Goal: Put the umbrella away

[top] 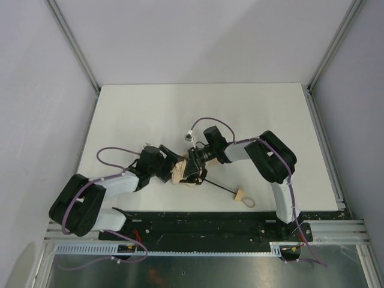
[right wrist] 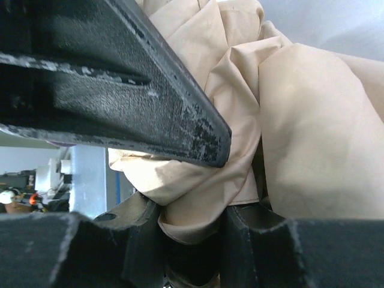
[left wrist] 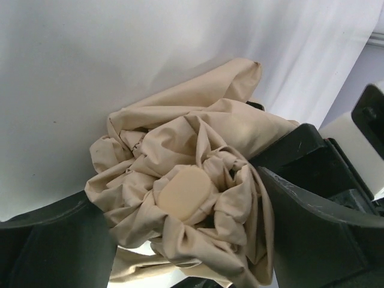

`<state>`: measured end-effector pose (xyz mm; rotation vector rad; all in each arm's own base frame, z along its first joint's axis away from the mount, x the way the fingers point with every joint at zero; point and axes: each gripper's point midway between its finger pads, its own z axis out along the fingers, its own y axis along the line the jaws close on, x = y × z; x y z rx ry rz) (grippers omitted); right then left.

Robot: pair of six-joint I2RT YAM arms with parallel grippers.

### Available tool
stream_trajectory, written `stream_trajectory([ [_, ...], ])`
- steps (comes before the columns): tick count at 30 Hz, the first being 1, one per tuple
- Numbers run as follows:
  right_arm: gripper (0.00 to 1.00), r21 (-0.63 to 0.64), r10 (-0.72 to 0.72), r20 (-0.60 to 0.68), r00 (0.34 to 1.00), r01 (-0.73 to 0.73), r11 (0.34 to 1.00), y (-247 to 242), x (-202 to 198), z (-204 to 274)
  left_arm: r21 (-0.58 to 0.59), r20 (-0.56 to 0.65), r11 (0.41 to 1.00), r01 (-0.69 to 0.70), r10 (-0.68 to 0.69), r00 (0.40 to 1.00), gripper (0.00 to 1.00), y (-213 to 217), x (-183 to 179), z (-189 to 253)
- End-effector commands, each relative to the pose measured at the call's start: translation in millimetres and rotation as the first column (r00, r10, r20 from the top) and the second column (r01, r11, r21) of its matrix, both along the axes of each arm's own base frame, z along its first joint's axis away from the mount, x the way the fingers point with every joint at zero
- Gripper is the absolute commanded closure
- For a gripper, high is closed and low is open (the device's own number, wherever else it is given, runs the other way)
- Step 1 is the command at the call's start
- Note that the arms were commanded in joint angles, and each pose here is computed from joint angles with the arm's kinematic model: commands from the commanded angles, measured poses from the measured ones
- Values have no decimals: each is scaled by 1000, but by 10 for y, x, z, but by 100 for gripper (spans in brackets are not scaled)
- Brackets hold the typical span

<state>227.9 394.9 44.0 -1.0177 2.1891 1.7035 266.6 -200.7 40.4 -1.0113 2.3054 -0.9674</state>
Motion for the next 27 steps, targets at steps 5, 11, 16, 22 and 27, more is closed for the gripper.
stream_trajectory([
  [5,100,44,30,-163,986,-23,999,22,-76,55,88,-97,996,24,-15,995,38,27,-217,-408],
  [11,75,-139,-111,-41,993,104,985,-77,131,-75,105,-60,994,0,6,998,92,90,-195,-400],
  [16,13,-273,-199,232,952,261,926,-224,292,144,97,-68,995,-3,9,998,100,82,-204,-409],
  [22,5,-330,-180,516,838,388,861,-300,336,432,70,-62,997,-19,24,998,100,70,-202,-350],
  [27,10,-362,-120,617,777,417,834,-183,222,347,49,-76,998,-31,35,997,100,56,-214,-332],
])
